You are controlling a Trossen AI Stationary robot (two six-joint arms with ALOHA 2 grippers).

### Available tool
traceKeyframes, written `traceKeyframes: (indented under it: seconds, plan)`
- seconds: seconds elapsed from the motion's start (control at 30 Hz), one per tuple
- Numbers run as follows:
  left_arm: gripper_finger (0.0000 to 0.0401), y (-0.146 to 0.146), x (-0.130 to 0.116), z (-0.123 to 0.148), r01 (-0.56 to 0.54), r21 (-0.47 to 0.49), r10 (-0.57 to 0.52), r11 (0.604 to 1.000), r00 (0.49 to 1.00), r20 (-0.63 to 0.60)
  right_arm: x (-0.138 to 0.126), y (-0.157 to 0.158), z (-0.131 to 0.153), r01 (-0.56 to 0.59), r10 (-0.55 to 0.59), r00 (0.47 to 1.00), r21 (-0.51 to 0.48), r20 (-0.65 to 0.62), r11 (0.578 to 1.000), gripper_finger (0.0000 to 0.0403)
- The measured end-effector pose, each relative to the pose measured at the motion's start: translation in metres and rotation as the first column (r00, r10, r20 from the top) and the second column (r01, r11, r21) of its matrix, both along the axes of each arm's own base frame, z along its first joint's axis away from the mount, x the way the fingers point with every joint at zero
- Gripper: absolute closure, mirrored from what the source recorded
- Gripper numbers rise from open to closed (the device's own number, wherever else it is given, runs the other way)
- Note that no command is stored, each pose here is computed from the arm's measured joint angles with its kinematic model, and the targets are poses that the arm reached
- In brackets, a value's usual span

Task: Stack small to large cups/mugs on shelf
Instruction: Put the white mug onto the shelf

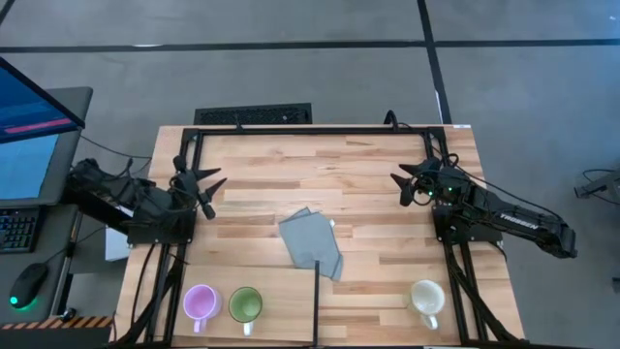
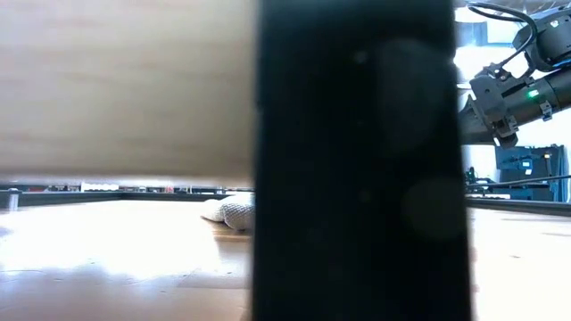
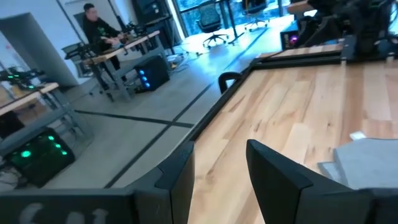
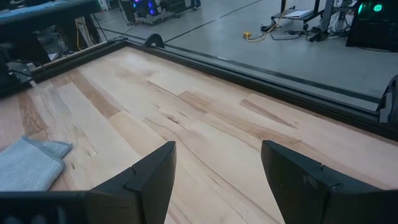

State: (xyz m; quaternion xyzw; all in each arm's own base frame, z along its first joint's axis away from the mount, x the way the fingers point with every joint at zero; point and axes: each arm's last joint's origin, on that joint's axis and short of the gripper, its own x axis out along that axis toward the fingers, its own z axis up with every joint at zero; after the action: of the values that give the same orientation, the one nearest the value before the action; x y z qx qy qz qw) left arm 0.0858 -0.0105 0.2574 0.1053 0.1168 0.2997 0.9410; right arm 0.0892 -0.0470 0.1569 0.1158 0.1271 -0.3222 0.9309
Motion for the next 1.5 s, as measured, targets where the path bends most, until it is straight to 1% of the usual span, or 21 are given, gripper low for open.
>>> traceKeyframes:
  seconds: [0.17, 0.33, 0.47, 0.63, 0.73, 0.8, 0.87, 0.93, 1.1, 1.17, 1.23, 1.3, 1.5]
  plan:
    - [0.0263, 0.003, -0.002, -0.008, 0.039, -0.035, -0.039, 0.999, 0.999, 0.003, 0.0, 0.0, 0.0, 0.0, 0.0, 1.0, 0.0, 0.0, 1.0, 0.0143]
    - [0.0263, 0.007, -0.002, -0.008, 0.078, -0.055, -0.078, 0.995, 0.997, 0.002, 0.0, 0.0, 0.0, 0.001, -0.001, 1.0, 0.001, 0.001, 1.0, 0.0143]
    - [0.0263, 0.01, -0.001, -0.008, 0.076, -0.07, -0.077, 0.995, 0.997, -0.002, 0.0, 0.0, 0.0, 0.001, -0.001, 1.0, 0.001, 0.001, 1.0, 0.0143]
    - [0.0263, 0.014, 0.0, -0.008, 0.078, -0.066, -0.079, 0.995, 0.997, -0.009, 0.0, 0.0, 0.0, 0.001, -0.001, 1.0, 0.001, 0.001, 1.0, 0.0143]
    - [0.0263, 0.017, 0.001, -0.006, 0.059, -0.048, -0.059, 0.997, 0.998, -0.007, 0.0, 0.0, 0.0, 0.003, -0.003, 1.0, 0.006, 0.005, 1.0, 0.0143]
    - [0.0263, 0.018, 0.001, -0.004, 0.033, -0.03, -0.033, 0.999, 0.999, 0.005, 0.0, 0.0, 0.0, 0.012, -0.012, 1.0, 0.032, 0.026, 0.999, 0.0143]
    - [0.0263, 0.019, 0.001, -0.002, 0.021, -0.016, -0.021, 1.0, 1.0, 0.015, 0.0, 0.001, 0.003, -0.006, 0.003, 0.999, 0.061, 0.046, 0.998, 0.0143]
    - [0.0263, 0.019, 0.001, -0.001, 0.021, -0.001, -0.021, 1.0, 1.0, 0.011, 0.001, 0.002, 0.013, -0.05, 0.045, 0.995, 0.059, 0.086, 0.997, 0.0143]
    - [0.0263, 0.019, 0.001, -0.002, 0.024, 0.004, -0.024, 1.0, 1.0, 0.005, -0.001, 0.006, 0.043, -0.164, 0.167, 0.978, -0.036, 0.123, 0.986, 0.0143]
    - [0.0263, 0.019, 0.001, -0.002, 0.024, 0.004, -0.024, 1.0, 1.0, 0.002, -0.003, 0.007, 0.057, -0.187, 0.197, 0.969, -0.077, 0.146, 0.979, 0.0143]
    - [0.0263, 0.019, 0.001, -0.003, 0.024, 0.005, -0.024, 1.0, 1.0, -0.007, -0.006, 0.009, 0.07, -0.204, 0.216, 0.965, -0.098, 0.146, 0.974, 0.0143]
    - [0.0263, 0.019, 0.001, -0.004, 0.024, 0.006, -0.024, 1.0, 0.999, -0.022, -0.011, 0.012, 0.083, -0.213, 0.224, 0.966, -0.099, 0.125, 0.972, 0.0143]
    - [0.0263, 0.019, 0.001, -0.005, 0.025, 0.02, -0.025, 0.999, 0.999, -0.041, -0.024, 0.018, 0.122, -0.221, 0.222, 0.975, -0.032, 0.028, 0.975, 0.0143]
